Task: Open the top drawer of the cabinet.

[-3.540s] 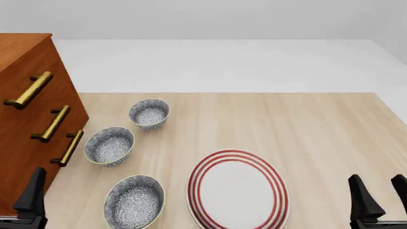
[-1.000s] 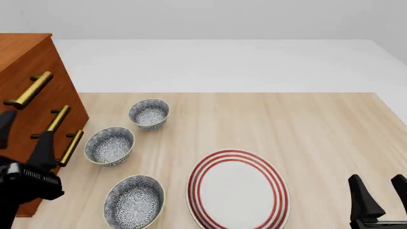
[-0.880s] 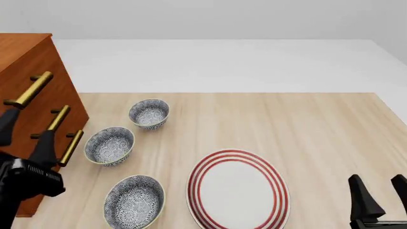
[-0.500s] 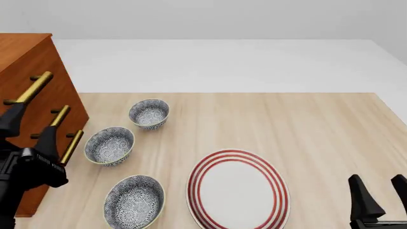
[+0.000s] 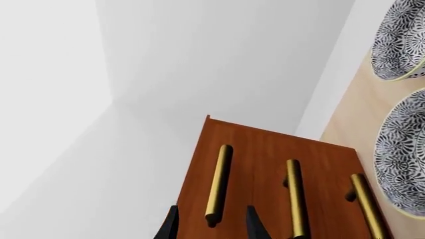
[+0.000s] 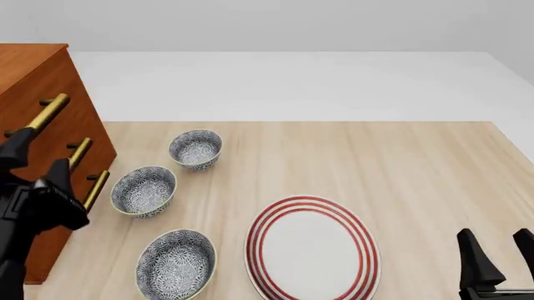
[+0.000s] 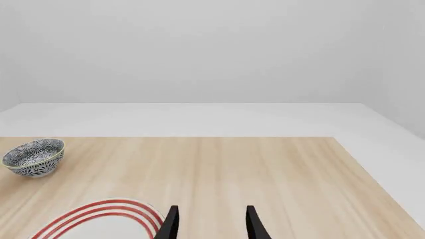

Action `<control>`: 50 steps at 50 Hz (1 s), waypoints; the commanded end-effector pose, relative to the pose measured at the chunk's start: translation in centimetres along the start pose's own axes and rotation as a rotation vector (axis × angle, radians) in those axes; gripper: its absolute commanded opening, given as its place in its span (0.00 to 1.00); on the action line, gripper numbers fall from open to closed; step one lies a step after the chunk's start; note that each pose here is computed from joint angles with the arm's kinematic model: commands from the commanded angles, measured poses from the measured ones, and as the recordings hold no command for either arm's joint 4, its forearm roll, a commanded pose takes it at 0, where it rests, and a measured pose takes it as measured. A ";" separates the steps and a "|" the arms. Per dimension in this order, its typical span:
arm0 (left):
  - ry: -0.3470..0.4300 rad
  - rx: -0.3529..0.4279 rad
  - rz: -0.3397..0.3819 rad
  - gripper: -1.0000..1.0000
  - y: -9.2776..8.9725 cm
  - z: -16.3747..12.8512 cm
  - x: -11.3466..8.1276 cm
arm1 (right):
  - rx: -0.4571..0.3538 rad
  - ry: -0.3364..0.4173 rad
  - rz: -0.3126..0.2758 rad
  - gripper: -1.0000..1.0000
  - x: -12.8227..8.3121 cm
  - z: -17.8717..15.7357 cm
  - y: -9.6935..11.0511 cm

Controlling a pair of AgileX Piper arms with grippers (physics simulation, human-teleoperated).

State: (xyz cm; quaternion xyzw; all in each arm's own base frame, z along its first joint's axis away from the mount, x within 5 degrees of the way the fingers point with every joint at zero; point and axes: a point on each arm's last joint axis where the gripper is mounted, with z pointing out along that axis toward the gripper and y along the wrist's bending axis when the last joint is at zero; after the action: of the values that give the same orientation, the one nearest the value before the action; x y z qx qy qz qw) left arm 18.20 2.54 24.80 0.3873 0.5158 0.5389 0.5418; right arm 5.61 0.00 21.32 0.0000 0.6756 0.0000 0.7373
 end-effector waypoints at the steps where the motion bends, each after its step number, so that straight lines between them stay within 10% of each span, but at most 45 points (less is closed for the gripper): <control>1: 0.032 -0.004 0.015 1.00 -0.1 0.8 0.7 | 0.000 0.000 0.000 1.00 0.0 0.0 0.0; 50: 0.106 0.004 0.045 1.00 -0.5 3.2 2.4 | 0.000 0.000 0.000 1.00 0.0 0.0 0.0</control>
State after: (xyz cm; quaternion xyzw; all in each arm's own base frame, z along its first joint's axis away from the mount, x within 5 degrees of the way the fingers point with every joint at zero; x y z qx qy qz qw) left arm 20.75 4.86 24.55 0.3739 0.5326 0.5664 0.5057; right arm 5.61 0.00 21.32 0.0000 0.6756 0.0000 0.7373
